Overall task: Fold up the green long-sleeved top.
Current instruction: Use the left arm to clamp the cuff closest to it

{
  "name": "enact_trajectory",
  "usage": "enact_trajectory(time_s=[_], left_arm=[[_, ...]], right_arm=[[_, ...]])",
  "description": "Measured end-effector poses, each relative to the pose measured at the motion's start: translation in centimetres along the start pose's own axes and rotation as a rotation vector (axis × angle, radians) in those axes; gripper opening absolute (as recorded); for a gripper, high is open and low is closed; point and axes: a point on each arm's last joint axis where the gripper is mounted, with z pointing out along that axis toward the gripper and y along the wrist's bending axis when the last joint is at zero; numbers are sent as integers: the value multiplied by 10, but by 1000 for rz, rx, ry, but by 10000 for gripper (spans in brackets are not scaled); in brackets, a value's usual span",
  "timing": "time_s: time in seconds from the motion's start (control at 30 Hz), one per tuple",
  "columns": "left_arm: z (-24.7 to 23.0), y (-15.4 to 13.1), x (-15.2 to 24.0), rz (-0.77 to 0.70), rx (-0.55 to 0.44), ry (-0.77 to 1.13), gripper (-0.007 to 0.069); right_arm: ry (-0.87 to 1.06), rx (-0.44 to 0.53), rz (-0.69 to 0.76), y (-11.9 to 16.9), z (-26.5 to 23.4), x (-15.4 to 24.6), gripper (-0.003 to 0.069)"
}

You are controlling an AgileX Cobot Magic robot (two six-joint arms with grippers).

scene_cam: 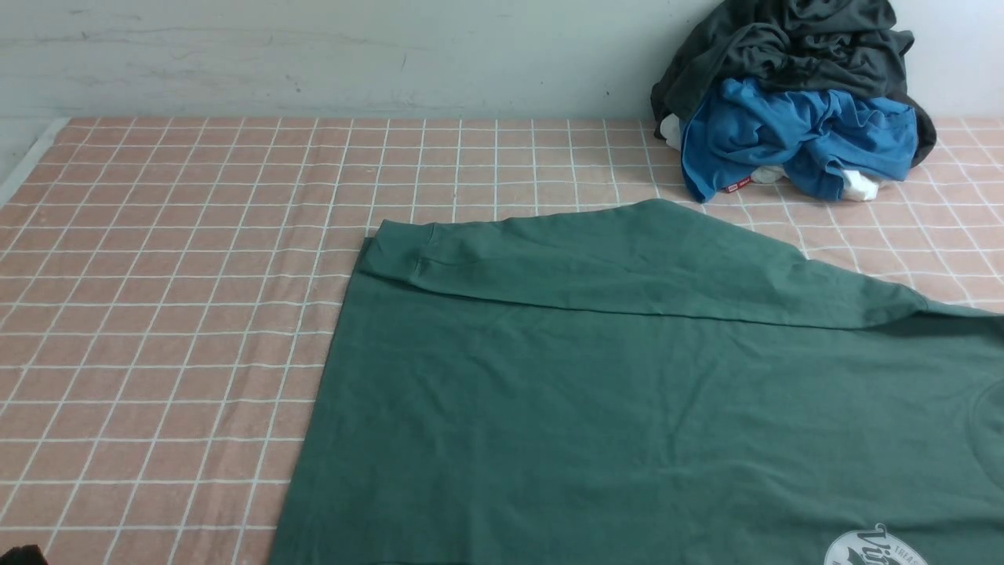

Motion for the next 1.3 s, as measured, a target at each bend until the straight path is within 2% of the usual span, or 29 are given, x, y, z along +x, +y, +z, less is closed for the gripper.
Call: enact_trajectory(time_s=[0.1,0.13,0.2,0.23,0.27,0.3,0.33,0.43,0.57,0.7,0.77,0.8,0.97,1.07,1.17,1.27,1.3], left_arm=[[0,-7,-4,-346,86,-29,-7],[-1,-11,-6,-542,135,-32,-7],[-1,-13,-7,-636,161,-33,-7],[-2,-14,-9,-722,188,-36,-7],[-2,-15,-9,-728,191,-36,-7],[-2,-16,-9,-752,204,-35,-7],[-2,-16,-10,-757,208,-35,-7],[-2,-16,-10,-753,213,-35,-7],[-3,-19,-11,-689,224,-23,-7],[-26,-38,-49,-361,307,-93,-7],[-36,-49,-71,-207,318,-82,-7],[-36,-50,-73,-194,317,-76,-7],[-18,-61,-114,115,206,271,-7],[-1,-62,-138,346,154,526,-7],[15,-66,-138,514,191,718,9],[27,-80,-120,636,297,887,54],[28,-81,-119,643,304,896,58]], right_arm=[[3,-26,138,2,0,0,-14],[9,-54,307,5,0,0,-14],[13,-72,411,7,0,0,-14],[28,-116,671,11,-1,-1,-14],[29,-120,699,11,-1,-1,-14],[43,-157,893,14,-1,-2,-14],[47,-174,987,15,-1,-3,-14],[44,-197,1074,16,-2,-5,-14],[31,-196,1008,16,-2,-6,-14],[13,-204,812,17,-3,-10,-14],[-4,-209,691,19,-6,-25,-14],[-11,-211,679,19,-6,-27,-14],[86,-168,369,22,10,-83,-14],[245,-214,112,31,31,-127,-14],[428,-313,-13,43,49,-150,-14],[634,-439,-99,58,58,-151,-14],[653,-446,-104,59,58,-149,-14]])
